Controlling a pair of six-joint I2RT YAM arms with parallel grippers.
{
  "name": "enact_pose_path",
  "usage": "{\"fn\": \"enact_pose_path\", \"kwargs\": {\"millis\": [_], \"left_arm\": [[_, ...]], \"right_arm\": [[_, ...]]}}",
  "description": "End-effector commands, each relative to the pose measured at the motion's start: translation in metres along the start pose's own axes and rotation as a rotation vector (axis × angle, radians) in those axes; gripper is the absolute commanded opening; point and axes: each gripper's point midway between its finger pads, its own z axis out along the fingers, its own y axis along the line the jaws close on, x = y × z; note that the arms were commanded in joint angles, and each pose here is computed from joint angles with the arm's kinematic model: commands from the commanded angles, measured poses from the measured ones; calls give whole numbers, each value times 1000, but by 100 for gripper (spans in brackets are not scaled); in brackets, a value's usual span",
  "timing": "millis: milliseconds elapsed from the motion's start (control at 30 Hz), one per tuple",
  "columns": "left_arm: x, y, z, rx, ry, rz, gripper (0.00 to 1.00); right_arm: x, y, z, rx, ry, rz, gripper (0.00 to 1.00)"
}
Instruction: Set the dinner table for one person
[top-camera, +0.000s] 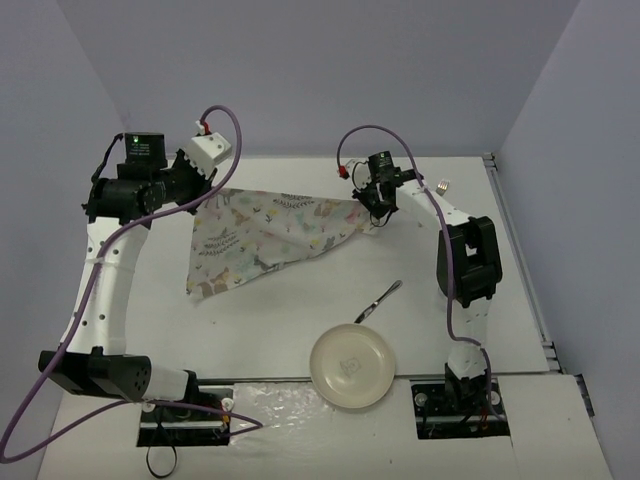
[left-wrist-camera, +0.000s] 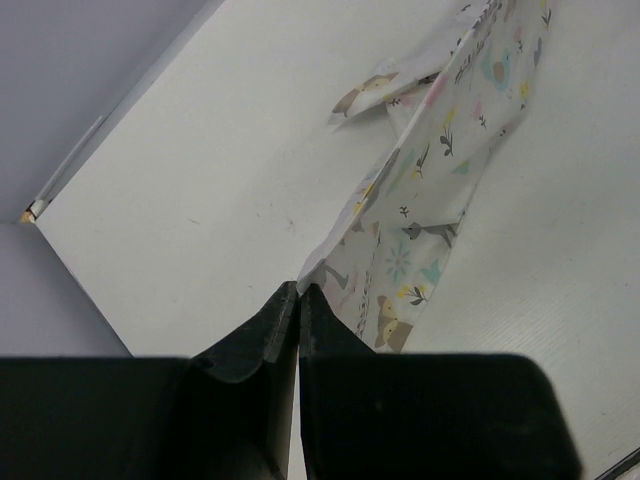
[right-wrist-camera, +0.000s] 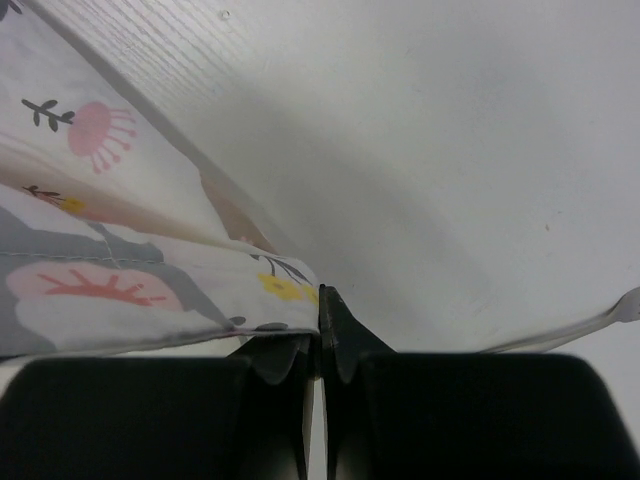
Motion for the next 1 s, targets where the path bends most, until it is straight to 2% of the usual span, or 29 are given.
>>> {"fn": "enact_pose_path", "kwargs": {"millis": [0, 100, 133, 200, 300, 400, 533, 700, 967], "left_arm": [[-39, 34, -26, -178, -125, 13, 0], [-46, 62, -40, -334, -141, -44, 0], [-48, 69, -45, -377, -146, -44, 0], [-50, 88, -61, -512, -166, -89, 0], [-51, 108, -85, -660, -175, -114, 0], [-58, 111, -111, -732, -211, -124, 0], [-66, 103, -136, -743, -269, -138, 0], [-71, 78, -158, -686, -333, -122, 0], [-48, 40, -159, -586, -308, -117, 0]], "right_arm": [[-30, -28, -36, 124, -92, 9, 0], [-45, -66, -79, 289, -139, 33, 0], [-47, -68, -81, 294, -144, 33, 0], [-67, -90, -142, 405, -261, 58, 0], [-78, -103, -196, 512, -378, 61, 0], [-87, -106, -267, 604, -520, 71, 0], [-86, -100, -323, 646, -624, 79, 0], [-70, -87, -346, 642, -643, 80, 0], [-29, -53, -338, 511, -625, 88, 0]]}}
